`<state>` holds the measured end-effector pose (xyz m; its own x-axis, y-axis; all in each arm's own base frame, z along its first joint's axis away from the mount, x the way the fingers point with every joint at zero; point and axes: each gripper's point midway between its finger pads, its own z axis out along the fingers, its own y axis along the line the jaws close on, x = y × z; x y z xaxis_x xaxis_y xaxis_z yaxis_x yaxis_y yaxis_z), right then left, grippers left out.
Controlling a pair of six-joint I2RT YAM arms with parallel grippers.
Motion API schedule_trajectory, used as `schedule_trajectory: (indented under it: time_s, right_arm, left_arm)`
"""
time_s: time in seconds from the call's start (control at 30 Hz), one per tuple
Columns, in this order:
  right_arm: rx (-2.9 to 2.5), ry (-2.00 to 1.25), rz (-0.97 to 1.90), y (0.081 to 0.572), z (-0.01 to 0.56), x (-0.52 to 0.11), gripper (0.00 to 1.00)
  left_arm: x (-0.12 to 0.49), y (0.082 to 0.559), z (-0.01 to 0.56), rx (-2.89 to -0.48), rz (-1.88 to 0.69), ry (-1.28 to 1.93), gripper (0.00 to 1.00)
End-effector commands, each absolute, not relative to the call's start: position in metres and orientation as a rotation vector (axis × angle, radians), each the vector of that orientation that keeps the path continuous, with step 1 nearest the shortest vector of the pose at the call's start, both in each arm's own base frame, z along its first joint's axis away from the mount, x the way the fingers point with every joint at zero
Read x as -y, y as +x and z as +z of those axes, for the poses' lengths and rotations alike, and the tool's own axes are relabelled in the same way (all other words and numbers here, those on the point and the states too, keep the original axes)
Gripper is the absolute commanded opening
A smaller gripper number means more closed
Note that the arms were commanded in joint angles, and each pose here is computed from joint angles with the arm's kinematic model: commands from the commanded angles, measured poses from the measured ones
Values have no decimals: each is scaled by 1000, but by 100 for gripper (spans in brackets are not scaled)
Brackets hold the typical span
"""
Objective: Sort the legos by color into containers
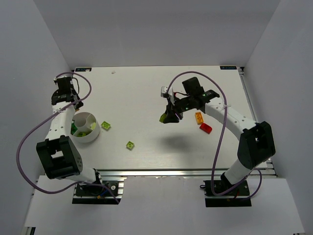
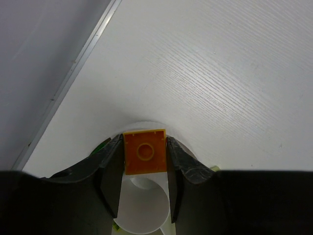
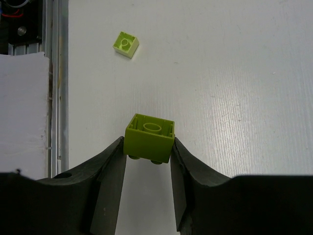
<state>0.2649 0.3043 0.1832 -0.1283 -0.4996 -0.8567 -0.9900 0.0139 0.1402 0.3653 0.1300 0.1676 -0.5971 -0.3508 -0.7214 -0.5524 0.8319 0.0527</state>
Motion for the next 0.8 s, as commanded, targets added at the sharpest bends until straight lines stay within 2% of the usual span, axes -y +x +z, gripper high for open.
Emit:
schedule_trajectory:
  time_s: [0.0, 0.17, 0.37, 0.6, 0.77]
  right_arm:
    - [-1622, -1525, 1035, 264, 200, -309, 0]
    - [-1626, -1522, 1028, 265, 199, -309, 0]
    - [-1633, -1511, 1025, 264, 199, -308, 0]
    - [-1635, -1508, 1022, 262, 198, -306, 0]
    - [-1632, -1505, 1023, 261, 199, -306, 0]
  left_arm:
    - [-127, 376, 175, -2238, 296, -615, 4]
    - [-122, 376, 161, -2277, 265, -622, 15]
    - [-122, 373, 146, -2310, 268, -640, 23]
    - [-125, 370, 143, -2317, 292, -668, 37]
    - [-124, 363, 139, -2329, 297, -677, 40]
